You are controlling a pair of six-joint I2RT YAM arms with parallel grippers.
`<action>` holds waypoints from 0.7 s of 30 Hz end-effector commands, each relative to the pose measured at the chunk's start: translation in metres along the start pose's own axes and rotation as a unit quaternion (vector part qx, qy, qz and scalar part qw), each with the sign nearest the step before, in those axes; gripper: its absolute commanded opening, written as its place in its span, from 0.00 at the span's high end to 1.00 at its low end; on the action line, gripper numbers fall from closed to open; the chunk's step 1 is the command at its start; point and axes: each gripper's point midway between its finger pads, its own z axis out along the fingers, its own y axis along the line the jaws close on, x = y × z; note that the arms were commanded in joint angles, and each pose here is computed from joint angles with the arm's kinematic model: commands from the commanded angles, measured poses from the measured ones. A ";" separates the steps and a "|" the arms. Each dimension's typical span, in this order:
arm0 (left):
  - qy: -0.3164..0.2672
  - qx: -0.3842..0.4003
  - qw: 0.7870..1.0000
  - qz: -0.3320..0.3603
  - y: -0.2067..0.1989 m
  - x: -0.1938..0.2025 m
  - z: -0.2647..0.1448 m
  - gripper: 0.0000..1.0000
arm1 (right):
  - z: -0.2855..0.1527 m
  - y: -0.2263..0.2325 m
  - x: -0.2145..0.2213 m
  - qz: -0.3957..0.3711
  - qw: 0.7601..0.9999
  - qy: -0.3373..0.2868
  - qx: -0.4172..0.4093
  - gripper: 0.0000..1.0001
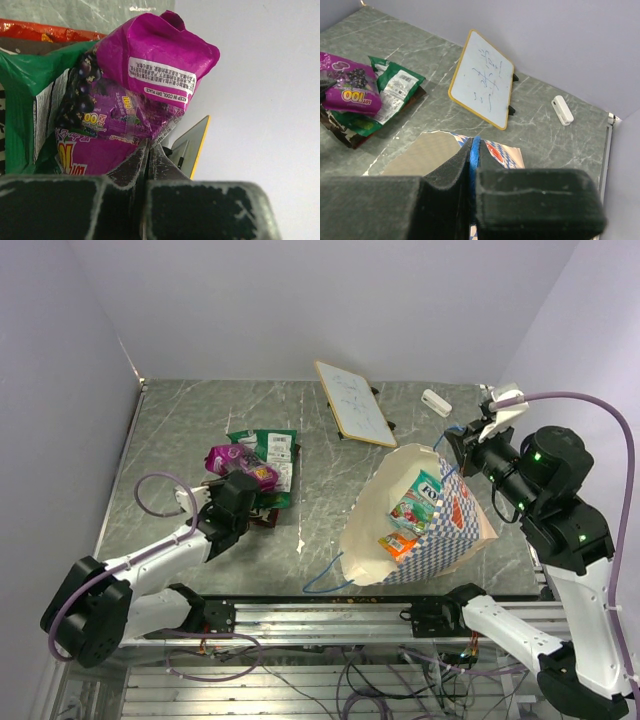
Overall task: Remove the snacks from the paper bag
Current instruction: Place the snack at the center of the board.
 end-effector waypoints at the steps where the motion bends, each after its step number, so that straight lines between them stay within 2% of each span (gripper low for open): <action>1: -0.010 0.001 0.999 -0.034 0.002 -0.001 -0.003 0.92 | 0.002 0.002 -0.009 -0.008 1.000 -0.015 -0.010 1.00; 7: 0.035 -0.059 0.997 -0.018 0.033 0.013 -0.015 0.78 | 0.003 0.002 -0.005 -0.005 1.000 -0.018 -0.006 1.00; 11: 0.041 -0.115 0.992 0.016 0.058 0.006 -0.026 0.65 | 0.003 0.003 -0.004 0.001 1.000 -0.024 -0.004 1.00; 15: 0.055 -0.158 0.986 0.020 0.086 0.001 -0.034 0.62 | 0.001 0.003 0.000 0.011 1.000 -0.029 0.000 1.00; 21: 0.085 -0.163 0.983 0.031 0.095 0.008 -0.036 0.49 | -0.002 0.003 0.002 0.016 1.000 -0.026 0.000 1.00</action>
